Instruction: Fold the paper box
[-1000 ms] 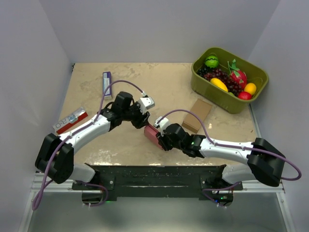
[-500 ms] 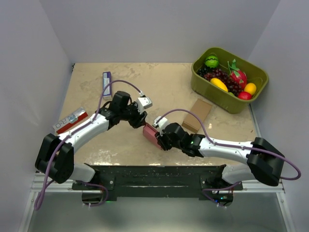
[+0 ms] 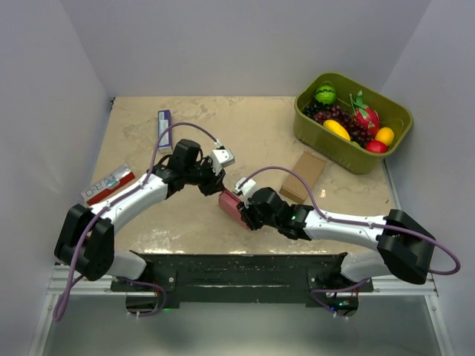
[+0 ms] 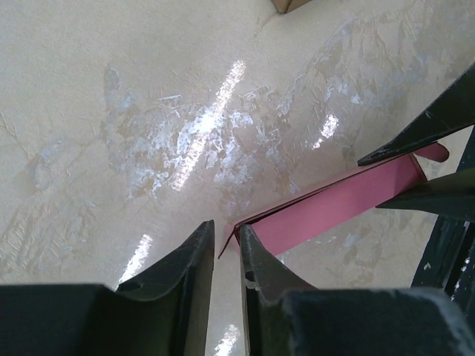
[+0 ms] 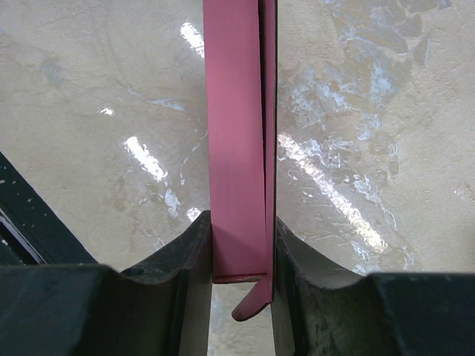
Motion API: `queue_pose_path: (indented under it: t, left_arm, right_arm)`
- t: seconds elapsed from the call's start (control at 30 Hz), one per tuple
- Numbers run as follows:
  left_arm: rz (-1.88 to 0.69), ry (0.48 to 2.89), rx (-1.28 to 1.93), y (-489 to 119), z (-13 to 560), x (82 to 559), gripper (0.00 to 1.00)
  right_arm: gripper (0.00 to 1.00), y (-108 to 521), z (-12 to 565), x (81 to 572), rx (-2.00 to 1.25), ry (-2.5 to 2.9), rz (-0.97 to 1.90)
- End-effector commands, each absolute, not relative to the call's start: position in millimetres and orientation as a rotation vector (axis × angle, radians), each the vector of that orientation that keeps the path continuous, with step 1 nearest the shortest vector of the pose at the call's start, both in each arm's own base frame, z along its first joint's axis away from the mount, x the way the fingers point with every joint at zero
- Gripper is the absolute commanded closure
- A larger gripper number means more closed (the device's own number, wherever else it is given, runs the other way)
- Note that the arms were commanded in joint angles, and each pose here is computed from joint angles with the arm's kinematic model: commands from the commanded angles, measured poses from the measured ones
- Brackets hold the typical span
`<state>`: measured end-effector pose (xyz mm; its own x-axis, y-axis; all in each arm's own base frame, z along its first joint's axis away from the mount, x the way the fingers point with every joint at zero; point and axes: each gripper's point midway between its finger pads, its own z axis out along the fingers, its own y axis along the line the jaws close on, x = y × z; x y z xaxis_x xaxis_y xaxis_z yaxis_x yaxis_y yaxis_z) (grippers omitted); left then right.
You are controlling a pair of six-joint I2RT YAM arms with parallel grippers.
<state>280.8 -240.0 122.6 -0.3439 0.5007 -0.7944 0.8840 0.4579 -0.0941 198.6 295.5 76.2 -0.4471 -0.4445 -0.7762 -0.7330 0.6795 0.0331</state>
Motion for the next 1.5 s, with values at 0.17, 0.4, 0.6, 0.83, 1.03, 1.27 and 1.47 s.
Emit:
queue_pose_path:
  t: [0.17,0.4,0.6,0.83,1.03,1.27,1.47]
  left_arm:
    - [-0.673,1.974,1.150,-242,132,291,0.64]
    - [-0.666,1.981,1.150,-241,131,291,0.76]
    - [-0.711,1.985,1.158,-245,128,287,0.93]
    - [-0.737,2.019,1.157,-253,120,281,1.00]
    - [-0.678,2.129,1.102,-252,103,278,1.00]
    - [-0.636,2.186,1.048,-257,93,276,1.00]
    - [-0.600,2.191,0.984,-255,94,275,1.00]
  right_arm:
    - [0.78,307,93,204,-0.904,2.066,0.492]
    - [0.78,307,93,204,-0.906,2.065,0.491]
    - [0.79,305,94,206,-0.892,2.063,0.479]
    - [0.80,303,91,209,-0.875,2.085,0.445]
    - [0.80,300,88,212,-0.852,2.095,0.421]
    - [0.80,297,90,218,-0.827,2.100,0.378]
    - [0.81,297,88,219,-0.826,2.116,0.368]
